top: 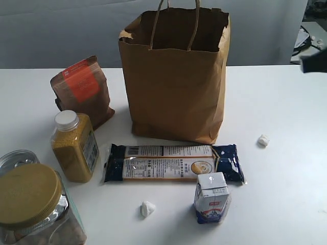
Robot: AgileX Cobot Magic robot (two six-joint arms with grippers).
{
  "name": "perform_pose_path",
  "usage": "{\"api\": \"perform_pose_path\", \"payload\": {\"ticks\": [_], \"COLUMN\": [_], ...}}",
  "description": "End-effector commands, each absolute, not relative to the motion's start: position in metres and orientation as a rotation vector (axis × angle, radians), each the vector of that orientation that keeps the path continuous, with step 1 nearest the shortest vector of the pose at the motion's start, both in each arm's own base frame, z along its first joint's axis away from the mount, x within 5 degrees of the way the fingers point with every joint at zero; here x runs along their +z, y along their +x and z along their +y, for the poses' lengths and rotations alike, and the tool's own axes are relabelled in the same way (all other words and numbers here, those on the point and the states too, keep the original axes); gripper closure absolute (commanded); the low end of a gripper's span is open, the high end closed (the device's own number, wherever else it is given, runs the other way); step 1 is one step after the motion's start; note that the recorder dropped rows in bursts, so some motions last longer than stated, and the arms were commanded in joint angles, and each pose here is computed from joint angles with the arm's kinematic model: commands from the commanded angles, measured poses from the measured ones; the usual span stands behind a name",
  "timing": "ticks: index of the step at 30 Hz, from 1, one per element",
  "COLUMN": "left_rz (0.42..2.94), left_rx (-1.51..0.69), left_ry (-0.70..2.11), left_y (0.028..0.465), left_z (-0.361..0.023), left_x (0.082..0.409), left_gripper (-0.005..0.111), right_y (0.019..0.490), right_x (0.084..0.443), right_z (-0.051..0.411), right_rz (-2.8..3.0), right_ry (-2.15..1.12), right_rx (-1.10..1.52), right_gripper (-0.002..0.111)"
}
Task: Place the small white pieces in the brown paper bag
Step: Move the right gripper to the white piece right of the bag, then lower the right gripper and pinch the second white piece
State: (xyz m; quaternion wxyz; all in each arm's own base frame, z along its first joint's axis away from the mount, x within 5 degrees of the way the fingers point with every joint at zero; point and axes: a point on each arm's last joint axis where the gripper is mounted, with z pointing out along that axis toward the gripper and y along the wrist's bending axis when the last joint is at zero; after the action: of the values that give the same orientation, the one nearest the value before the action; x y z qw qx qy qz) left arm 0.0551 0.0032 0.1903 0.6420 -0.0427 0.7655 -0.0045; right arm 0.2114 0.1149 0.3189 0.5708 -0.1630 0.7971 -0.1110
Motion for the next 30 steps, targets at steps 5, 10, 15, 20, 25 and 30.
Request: {"api": "perform_pose_path", "payload": {"ticks": [5, 10, 15, 20, 25, 30], "left_rz": [1.742, 1.742, 1.742, 1.742, 1.742, 1.742], "left_rx": [-0.026, -0.026, -0.026, -0.026, -0.026, -0.026], "left_ry": [-0.102, -0.102, -0.102, -0.102, -0.102, -0.102], "left_y": [0.055, 0.055, 0.055, 0.055, 0.055, 0.055], "left_z": [0.003, 0.003, 0.003, 0.003, 0.003, 0.003], "left_x": [0.189, 0.189, 0.189, 0.189, 0.189, 0.189], "left_gripper": [0.107, 0.107, 0.107, 0.107, 0.107, 0.107], "right_y": [0.158, 0.127, 0.122, 0.142, 0.167, 0.199], "right_x": [0.351, 0.354, 0.316, 0.293, 0.279, 0.247], "right_z": [0.167, 0.183, 0.17, 0.136, 0.122, 0.117], "right_rz": [1.709, 1.804, 2.279, 2.473, 2.51, 2.636], "right_ry": [-0.555, -0.627, -0.719, -0.621, -0.531, -0.457], "right_rx": [0.885, 1.408, 1.13, 0.477, 0.196, 0.094], "right_gripper": [0.108, 0.108, 0.108, 0.108, 0.099, 0.07]}}
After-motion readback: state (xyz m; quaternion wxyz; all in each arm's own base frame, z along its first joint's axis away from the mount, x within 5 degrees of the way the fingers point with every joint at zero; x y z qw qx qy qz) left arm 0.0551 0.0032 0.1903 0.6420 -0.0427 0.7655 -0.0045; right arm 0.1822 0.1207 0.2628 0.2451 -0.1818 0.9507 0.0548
